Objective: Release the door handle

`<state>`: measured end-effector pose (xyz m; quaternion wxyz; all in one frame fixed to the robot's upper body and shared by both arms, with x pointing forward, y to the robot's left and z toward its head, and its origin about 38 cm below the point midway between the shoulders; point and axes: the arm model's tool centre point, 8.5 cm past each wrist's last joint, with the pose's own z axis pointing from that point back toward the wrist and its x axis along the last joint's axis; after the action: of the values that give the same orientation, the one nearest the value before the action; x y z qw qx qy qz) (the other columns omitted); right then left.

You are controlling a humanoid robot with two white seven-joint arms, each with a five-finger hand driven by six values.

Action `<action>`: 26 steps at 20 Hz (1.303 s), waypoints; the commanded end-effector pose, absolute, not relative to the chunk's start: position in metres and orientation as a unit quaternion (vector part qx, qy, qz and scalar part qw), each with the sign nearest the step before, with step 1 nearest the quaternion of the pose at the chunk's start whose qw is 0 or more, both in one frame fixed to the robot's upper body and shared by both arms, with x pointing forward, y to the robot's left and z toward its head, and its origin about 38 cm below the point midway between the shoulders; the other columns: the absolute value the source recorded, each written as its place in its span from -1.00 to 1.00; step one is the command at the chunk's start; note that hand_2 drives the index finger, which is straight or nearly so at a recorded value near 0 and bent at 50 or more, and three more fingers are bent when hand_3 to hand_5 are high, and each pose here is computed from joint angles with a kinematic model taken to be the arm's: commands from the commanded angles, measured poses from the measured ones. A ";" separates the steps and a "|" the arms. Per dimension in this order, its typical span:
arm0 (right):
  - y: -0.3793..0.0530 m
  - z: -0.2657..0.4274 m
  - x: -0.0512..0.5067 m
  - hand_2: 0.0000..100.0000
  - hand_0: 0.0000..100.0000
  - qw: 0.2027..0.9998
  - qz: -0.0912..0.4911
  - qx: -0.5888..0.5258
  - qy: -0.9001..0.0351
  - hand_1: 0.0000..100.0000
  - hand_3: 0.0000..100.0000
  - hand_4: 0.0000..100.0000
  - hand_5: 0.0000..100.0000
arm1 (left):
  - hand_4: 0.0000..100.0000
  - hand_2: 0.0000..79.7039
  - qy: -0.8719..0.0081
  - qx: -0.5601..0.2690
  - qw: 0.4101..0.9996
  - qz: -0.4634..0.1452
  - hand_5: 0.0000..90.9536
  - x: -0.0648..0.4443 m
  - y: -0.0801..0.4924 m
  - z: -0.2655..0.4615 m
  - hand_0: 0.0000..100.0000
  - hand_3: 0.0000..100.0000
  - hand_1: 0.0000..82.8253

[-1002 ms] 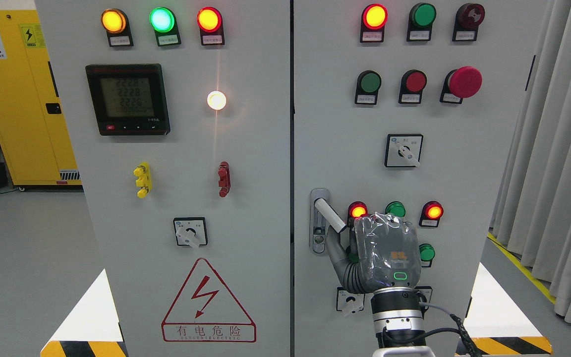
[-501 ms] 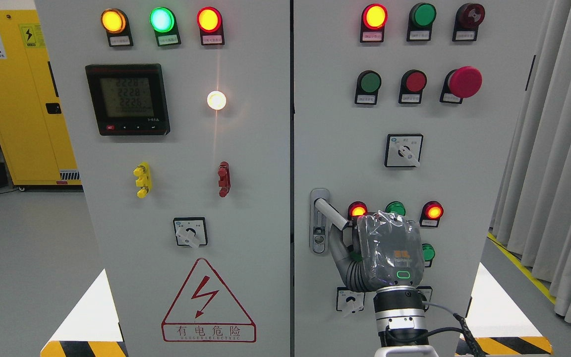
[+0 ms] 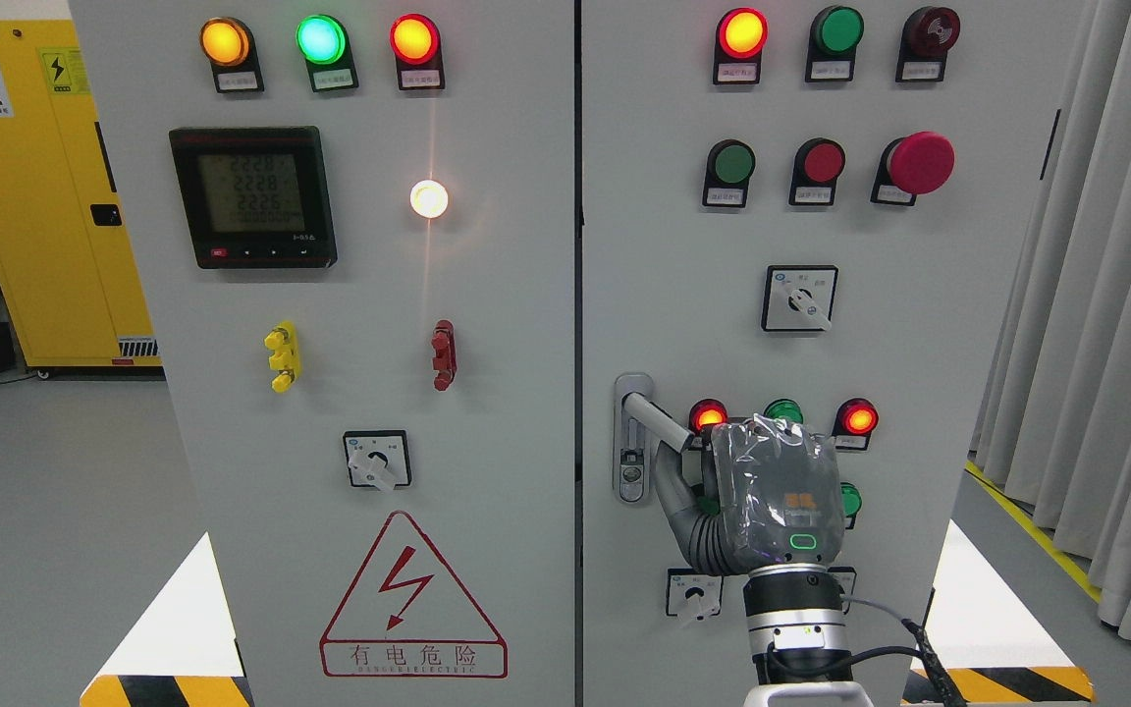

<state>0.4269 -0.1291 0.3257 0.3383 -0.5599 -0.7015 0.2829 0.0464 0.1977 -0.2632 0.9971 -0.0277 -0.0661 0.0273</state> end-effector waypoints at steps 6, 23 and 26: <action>-0.130 0.329 0.427 1.00 0.26 0.337 0.280 -0.561 -0.703 -0.41 1.00 1.00 1.00 | -1.00 -1.00 -0.066 -0.028 0.997 0.027 -1.00 0.046 0.198 -0.263 -0.76 -1.00 0.34; -0.134 0.332 0.428 1.00 0.23 0.336 0.275 -0.565 -0.702 -0.41 1.00 1.00 1.00 | -1.00 -1.00 -0.066 -0.028 0.997 0.027 -1.00 0.046 0.198 -0.263 -0.76 -1.00 0.34; -0.134 0.332 0.428 1.00 0.22 0.337 0.274 -0.565 -0.702 -0.41 1.00 1.00 1.00 | -1.00 -1.00 -0.066 -0.028 0.997 0.027 -1.00 0.046 0.198 -0.263 -0.76 -1.00 0.34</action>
<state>0.4279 -0.1325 0.3307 0.3372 -0.5631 -0.7015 0.2778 0.0464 0.1977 -0.2632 0.9971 -0.0277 -0.0661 0.0273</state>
